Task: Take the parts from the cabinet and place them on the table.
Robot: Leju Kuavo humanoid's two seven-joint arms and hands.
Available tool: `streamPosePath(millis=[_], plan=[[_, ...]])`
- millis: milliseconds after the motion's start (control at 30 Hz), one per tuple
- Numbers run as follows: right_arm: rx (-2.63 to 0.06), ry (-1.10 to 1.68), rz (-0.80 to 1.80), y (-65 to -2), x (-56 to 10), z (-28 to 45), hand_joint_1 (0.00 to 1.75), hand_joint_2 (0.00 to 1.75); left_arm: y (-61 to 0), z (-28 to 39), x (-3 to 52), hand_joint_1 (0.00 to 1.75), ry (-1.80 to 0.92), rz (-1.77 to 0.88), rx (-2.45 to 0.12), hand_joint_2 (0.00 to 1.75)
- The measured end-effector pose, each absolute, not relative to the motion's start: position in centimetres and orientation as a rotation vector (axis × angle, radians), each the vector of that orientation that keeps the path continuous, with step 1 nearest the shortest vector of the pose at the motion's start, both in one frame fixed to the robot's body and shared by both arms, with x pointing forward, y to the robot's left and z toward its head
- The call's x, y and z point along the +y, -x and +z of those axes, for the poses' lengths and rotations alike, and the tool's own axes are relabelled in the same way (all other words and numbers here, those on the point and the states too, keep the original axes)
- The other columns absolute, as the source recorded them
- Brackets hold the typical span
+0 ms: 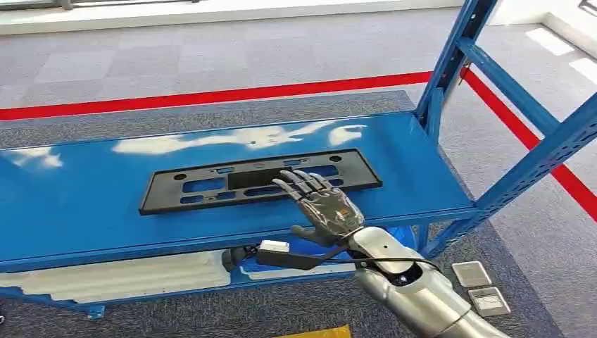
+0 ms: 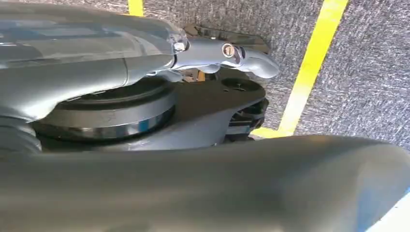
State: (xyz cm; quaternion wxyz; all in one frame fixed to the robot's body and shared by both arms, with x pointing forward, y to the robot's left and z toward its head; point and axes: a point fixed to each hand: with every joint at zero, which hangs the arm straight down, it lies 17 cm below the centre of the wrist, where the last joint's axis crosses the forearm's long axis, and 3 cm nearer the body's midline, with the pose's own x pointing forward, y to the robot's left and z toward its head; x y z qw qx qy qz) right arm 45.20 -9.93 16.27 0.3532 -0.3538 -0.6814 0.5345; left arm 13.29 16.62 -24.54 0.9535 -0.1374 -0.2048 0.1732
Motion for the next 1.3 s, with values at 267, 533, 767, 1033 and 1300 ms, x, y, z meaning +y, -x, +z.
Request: streamPosePath(millis=[267,533,767,1033,1300], plan=[[-1.719,0.947,1.419,-46.0,-10.0,15.2,0.00,1.75,-13.3,-24.5,16.5,0.00,0.283,0.343,-0.418,0.00],[-1.648,0.983,1.423,-47.9,-11.4,14.0,0.00,1.75,-13.3,-24.4,16.2,0.00,0.294,0.309,-0.420,0.00],[-1.571,1.023,1.400,-50.1,-13.9,12.9,0.00,1.75,-13.3,-24.4,16.1,0.00,0.295,0.287,-0.419,0.00],[-1.519,1.018,1.381,-51.5,-15.6,11.8,0.00,1.75,-13.4,-24.4,16.1,0.00,0.297,0.282,-0.420,0.00],[-1.489,1.019,1.364,-52.9,-16.7,11.6,0.00,1.75,-13.4,-24.3,15.9,0.00,0.299,0.258,-0.420,0.00]])
